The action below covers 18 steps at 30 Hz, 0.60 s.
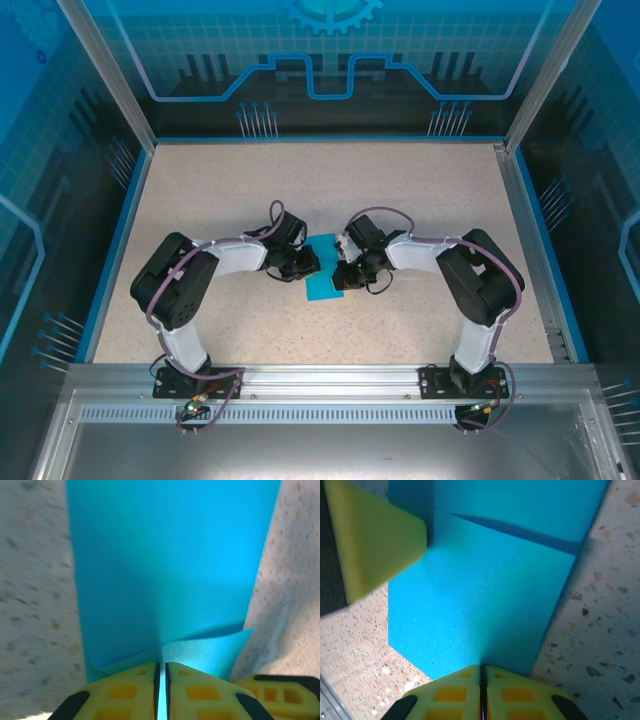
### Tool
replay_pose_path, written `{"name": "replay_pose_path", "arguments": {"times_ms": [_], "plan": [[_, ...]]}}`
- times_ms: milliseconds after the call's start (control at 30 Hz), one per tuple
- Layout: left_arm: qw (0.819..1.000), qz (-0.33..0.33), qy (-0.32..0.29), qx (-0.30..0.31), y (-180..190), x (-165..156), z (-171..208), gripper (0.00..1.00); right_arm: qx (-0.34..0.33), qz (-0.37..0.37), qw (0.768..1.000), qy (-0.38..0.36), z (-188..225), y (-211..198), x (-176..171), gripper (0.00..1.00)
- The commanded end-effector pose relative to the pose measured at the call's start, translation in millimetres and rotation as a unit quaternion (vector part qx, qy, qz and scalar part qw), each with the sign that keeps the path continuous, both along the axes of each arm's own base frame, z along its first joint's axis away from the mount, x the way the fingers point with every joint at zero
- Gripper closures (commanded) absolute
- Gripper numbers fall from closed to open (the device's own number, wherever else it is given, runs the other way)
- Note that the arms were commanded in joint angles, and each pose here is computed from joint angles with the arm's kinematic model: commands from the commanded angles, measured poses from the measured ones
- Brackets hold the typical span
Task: Fold a paper plane with a square sheet of paper (pick it up from the middle)
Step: Fold the triangle a second time at the center of the table.
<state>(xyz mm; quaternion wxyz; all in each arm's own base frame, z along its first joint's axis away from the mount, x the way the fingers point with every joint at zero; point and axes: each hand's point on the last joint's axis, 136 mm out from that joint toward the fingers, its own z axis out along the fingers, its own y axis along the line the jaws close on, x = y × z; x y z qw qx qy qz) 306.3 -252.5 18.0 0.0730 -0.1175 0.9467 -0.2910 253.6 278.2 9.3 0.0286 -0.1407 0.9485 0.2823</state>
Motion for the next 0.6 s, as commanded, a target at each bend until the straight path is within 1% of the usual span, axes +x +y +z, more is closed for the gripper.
{"name": "replay_pose_path", "arguments": {"times_ms": [0,133,400,567], "plan": [[0.997,-0.046,-0.043,-0.039,-27,-4,31,0.85,-0.068,-0.008,0.997,0.042,-34,-22,-19,0.91],[0.997,-0.044,-0.042,-0.049,-35,-12,31,0.85,-0.071,-0.009,0.997,0.043,-36,-24,-19,0.91],[0.999,-0.027,-0.01,-0.045,-32,-27,7,0.87,-0.074,-0.015,0.996,0.048,-38,-25,-19,0.91],[0.999,-0.014,0.003,-0.045,-30,-30,-6,0.89,-0.076,-0.019,0.995,0.054,-40,-27,-21,0.91]]}}
